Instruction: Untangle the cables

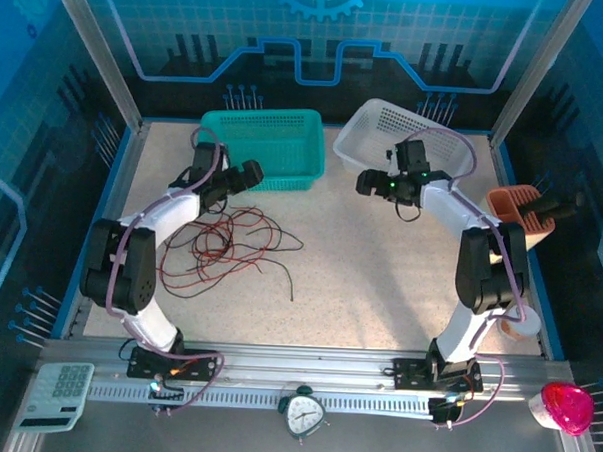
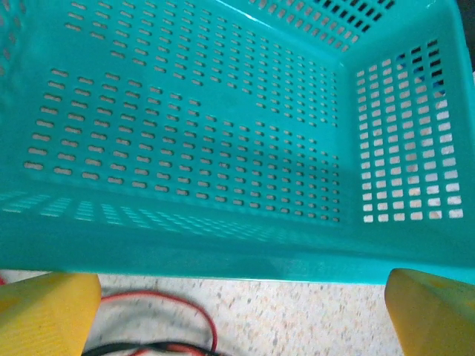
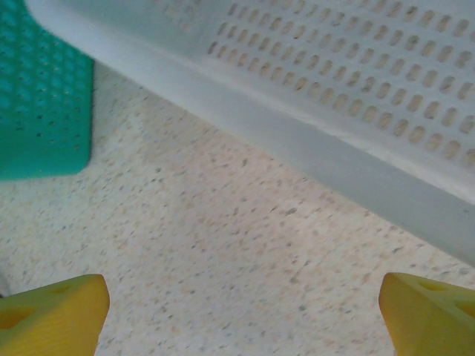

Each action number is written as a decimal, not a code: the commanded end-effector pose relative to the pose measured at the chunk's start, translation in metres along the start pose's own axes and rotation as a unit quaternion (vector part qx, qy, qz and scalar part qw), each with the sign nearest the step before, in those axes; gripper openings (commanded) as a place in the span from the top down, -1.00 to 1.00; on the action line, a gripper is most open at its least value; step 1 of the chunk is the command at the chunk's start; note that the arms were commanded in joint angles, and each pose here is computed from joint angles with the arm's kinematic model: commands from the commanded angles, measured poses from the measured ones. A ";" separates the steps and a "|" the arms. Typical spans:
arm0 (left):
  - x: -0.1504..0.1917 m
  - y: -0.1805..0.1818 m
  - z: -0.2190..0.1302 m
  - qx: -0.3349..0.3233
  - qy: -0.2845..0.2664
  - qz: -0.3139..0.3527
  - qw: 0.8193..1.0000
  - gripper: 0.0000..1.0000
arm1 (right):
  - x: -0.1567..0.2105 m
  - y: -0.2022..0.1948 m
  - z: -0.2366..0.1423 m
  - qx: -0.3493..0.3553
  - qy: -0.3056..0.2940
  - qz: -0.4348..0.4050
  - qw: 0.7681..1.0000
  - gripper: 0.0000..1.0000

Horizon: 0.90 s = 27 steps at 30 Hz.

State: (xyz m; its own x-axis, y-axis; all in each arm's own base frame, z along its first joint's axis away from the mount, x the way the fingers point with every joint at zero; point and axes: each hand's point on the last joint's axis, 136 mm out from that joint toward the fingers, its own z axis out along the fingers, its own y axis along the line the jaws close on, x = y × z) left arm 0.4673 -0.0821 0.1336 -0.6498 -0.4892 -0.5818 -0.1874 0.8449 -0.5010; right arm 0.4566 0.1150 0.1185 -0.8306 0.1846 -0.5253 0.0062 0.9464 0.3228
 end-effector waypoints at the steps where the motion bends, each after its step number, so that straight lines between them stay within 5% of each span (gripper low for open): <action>1: -0.037 -0.001 0.001 -0.005 -0.044 0.011 0.999 -0.98 | -0.010 -0.012 0.004 0.020 0.009 -0.005 1.000 -0.89; 10: -0.062 -0.001 -0.041 -0.003 -0.078 0.015 0.997 -0.98 | 0.002 0.050 -0.035 -0.066 -0.004 -0.045 0.997 -0.83; 24: -0.033 -0.015 -0.151 0.007 -0.050 0.033 0.998 -0.98 | 0.105 0.125 -0.105 -0.131 -0.004 -0.098 0.987 -0.83; 27: -0.018 -0.024 -0.162 0.033 -0.020 0.025 0.999 -0.99 | 0.134 0.140 -0.107 -0.157 0.013 -0.106 0.982 -0.66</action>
State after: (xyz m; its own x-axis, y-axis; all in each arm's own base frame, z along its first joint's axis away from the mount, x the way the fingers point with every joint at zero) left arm 0.3866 -0.0459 0.2613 -0.5432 -0.4871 -0.6839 -0.1358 0.8548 -0.5009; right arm 0.3060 0.2303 0.1811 -0.7976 -0.0251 -0.6027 -0.3318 0.8527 0.4035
